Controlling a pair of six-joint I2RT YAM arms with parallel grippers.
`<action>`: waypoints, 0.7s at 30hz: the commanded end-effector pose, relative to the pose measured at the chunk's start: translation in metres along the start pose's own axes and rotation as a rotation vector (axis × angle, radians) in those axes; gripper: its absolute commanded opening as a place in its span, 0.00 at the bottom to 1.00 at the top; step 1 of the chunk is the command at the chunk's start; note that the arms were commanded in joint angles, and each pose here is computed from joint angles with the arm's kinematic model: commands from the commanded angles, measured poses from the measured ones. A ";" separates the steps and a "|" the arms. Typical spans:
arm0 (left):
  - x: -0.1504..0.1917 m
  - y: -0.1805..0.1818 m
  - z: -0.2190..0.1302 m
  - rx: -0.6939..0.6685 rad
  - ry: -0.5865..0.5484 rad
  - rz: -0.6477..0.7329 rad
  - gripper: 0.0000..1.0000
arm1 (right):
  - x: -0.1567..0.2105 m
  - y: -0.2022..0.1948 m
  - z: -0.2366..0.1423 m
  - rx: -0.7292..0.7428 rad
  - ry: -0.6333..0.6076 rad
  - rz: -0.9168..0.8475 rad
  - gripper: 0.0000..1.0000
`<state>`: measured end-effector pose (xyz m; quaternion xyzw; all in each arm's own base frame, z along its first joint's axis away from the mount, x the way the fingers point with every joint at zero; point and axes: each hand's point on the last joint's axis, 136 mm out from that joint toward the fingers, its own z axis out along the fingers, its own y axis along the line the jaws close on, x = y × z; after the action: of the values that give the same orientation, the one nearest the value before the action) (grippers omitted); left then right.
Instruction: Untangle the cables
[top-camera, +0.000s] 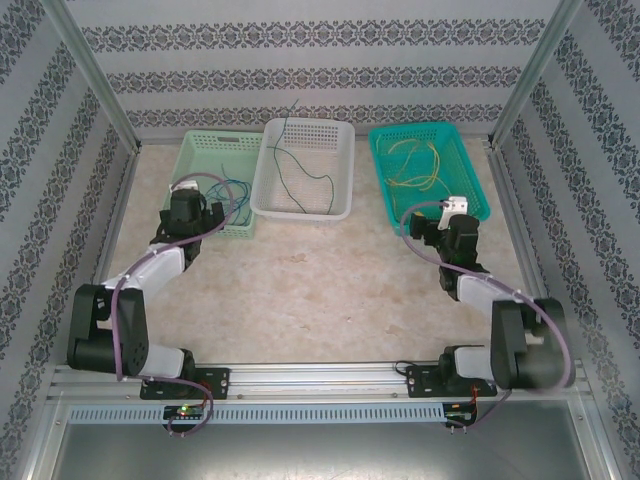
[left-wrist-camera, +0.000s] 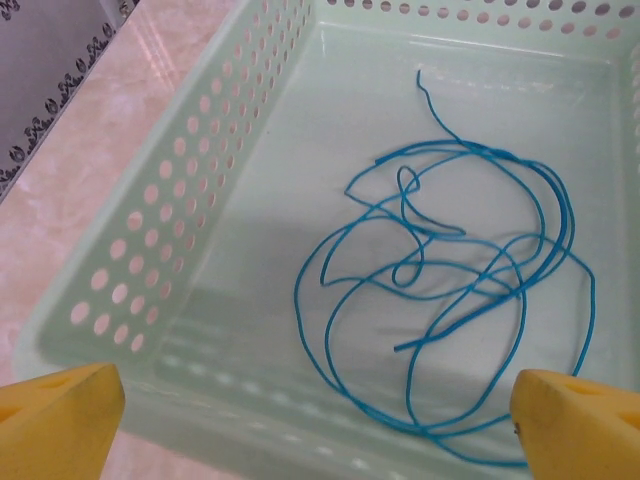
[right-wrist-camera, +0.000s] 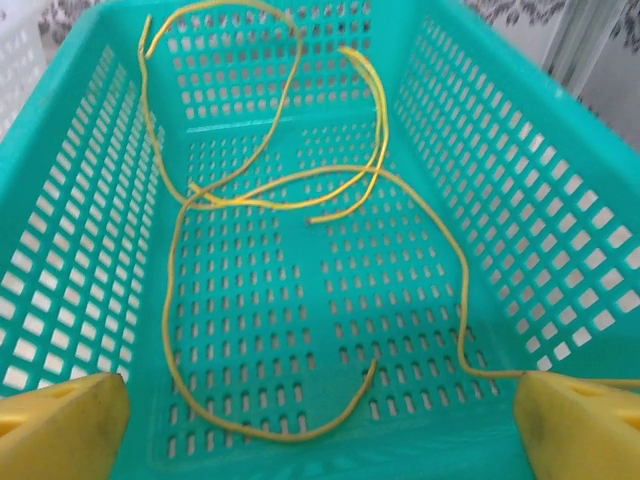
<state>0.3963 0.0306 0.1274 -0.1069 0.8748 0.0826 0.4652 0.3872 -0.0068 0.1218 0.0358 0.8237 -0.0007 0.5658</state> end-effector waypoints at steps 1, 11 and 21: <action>-0.022 -0.002 -0.009 0.041 -0.176 0.029 1.00 | 0.013 0.005 0.015 -0.031 -0.053 -0.018 0.98; 0.021 -0.023 0.013 0.146 -0.144 0.118 1.00 | 0.012 0.016 0.013 -0.076 -0.053 -0.054 0.98; 0.036 -0.020 0.017 0.170 -0.258 0.075 1.00 | 0.012 0.015 0.013 -0.069 -0.055 -0.055 0.98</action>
<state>0.4046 0.0081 0.1016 -0.0313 0.8232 0.0345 0.5658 0.4024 0.0015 0.1252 0.0133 0.7901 0.0119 0.6127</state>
